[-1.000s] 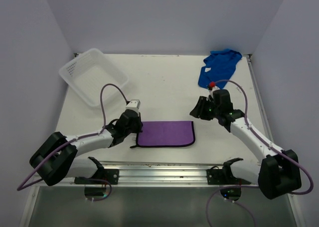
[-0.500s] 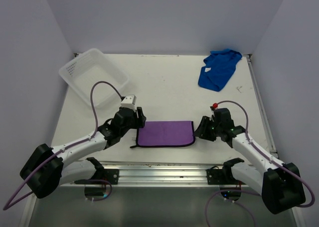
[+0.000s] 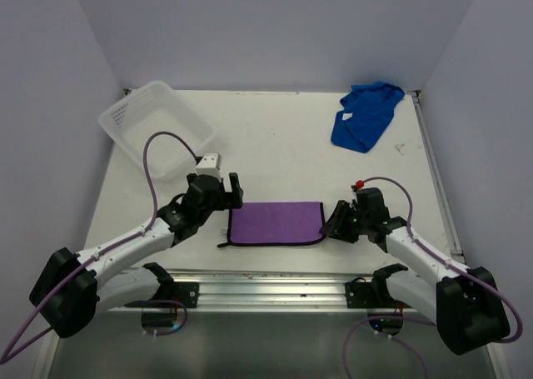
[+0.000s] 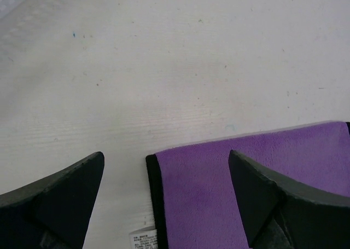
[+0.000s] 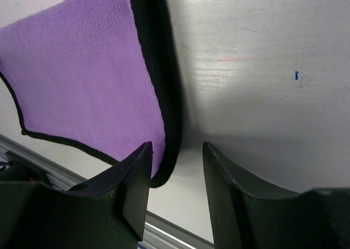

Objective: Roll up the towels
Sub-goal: Fold the towel

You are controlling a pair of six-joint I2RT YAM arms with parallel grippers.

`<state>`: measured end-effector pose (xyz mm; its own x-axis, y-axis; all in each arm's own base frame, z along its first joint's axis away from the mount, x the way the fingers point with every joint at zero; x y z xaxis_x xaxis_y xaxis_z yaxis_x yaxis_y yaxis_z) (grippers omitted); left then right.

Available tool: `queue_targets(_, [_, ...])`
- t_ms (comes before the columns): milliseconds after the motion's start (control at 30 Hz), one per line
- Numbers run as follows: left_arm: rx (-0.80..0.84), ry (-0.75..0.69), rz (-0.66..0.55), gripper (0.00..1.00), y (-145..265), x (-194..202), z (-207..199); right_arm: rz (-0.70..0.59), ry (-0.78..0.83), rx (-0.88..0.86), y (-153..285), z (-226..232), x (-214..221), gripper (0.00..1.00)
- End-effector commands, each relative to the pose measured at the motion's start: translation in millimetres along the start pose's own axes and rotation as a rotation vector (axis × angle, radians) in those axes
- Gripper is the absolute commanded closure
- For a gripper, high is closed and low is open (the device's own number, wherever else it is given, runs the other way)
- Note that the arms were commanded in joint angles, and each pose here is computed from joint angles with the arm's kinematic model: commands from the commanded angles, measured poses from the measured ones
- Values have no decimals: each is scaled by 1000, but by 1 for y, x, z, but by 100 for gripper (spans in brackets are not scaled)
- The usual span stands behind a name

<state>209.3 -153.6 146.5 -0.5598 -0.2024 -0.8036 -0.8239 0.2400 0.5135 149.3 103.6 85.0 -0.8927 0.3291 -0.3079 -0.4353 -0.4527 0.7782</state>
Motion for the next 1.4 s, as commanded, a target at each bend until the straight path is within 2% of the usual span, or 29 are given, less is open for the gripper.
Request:
queue_targets(0, [-48,16,-59,0,5,-20,1,-15,-30,-37,-4,4,-3,54])
queue_targets(333, [-62,32,-85,0,10,-17,7,-7,-58,-31,-13,1,-2,63])
queue_targets(467, [-61,30,-80,0,9,-17,7,-4,-57,-41,-13,2,-2,77])
queue_targets(633, [-61,30,-79,0,9,-14,9,-11,-37,-60,-11,8,-7,87])
queue_targets(700, [-56,33,-78,0,10,-14,10,-24,-13,-52,-8,10,-13,93])
queue_targets(733, [-53,34,-75,0,9,-12,10,-30,1,-46,-6,12,-15,100])
queue_targets(900, [-17,48,-48,1,6,-4,7,-89,107,22,5,19,-36,100])
queue_targets(1067, [9,40,2,0,3,5,6,-155,227,181,19,17,-61,100])
queue_targets(1167, [26,47,-16,0,2,4,4,-175,270,235,25,15,-68,100])
queue_targets(1367, [58,57,12,1,5,13,6,-189,355,177,30,27,-77,100])
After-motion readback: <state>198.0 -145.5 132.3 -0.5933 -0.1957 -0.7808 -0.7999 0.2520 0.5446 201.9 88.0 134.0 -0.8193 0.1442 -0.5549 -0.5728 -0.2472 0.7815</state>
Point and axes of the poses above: each gripper's point midway between its finger pads, its own y axis back along the fingers, its own z axis along the line the jaws close on, x = y × z, the point moved 8 cm from there along y, back along the fingers, and after that the axes turned 3 degrees about y, right-handed, at the moved point
